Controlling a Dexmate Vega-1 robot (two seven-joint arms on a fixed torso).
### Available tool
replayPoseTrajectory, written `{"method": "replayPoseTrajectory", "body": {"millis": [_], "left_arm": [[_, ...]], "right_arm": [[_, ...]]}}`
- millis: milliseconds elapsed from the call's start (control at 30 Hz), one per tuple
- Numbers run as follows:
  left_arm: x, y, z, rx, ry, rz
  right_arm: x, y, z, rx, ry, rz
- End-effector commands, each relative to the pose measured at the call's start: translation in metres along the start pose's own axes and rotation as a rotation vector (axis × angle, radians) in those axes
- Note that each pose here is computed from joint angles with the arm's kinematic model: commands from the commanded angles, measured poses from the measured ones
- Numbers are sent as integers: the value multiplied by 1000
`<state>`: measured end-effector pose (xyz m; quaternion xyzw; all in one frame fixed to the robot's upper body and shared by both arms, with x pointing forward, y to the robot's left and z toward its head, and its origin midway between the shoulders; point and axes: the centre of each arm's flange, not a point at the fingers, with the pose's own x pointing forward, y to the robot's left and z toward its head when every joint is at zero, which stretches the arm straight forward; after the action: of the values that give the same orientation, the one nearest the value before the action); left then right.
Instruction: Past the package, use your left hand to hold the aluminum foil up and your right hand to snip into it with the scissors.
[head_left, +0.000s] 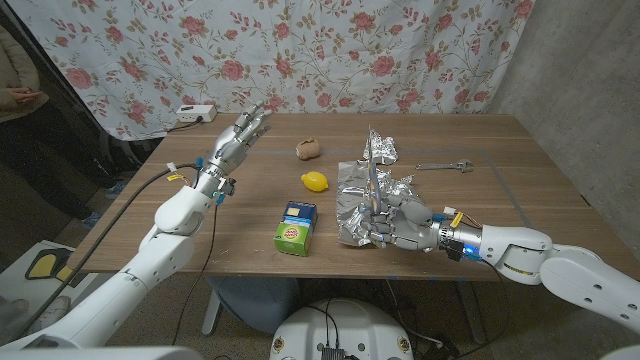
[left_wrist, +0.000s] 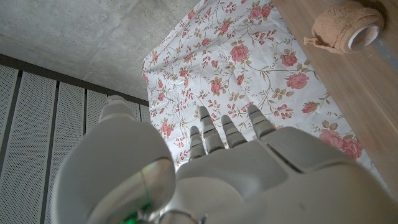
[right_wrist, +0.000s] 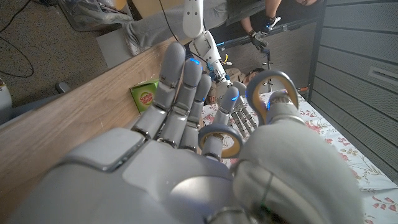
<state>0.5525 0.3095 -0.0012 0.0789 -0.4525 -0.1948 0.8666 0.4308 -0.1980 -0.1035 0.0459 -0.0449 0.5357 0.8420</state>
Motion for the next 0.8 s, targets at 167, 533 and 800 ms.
{"method": "replayPoseTrajectory", "body": {"millis": [167, 533, 800], "left_arm": [[6, -6, 38, 177, -75, 8], [4, -8, 41, 173, -65, 4], [-3, -6, 32, 148, -42, 18]], "right_arm": [[9, -7, -21, 74, -96, 65], [16, -9, -18, 49, -160, 137], [21, -9, -17, 53, -193, 160]]}}
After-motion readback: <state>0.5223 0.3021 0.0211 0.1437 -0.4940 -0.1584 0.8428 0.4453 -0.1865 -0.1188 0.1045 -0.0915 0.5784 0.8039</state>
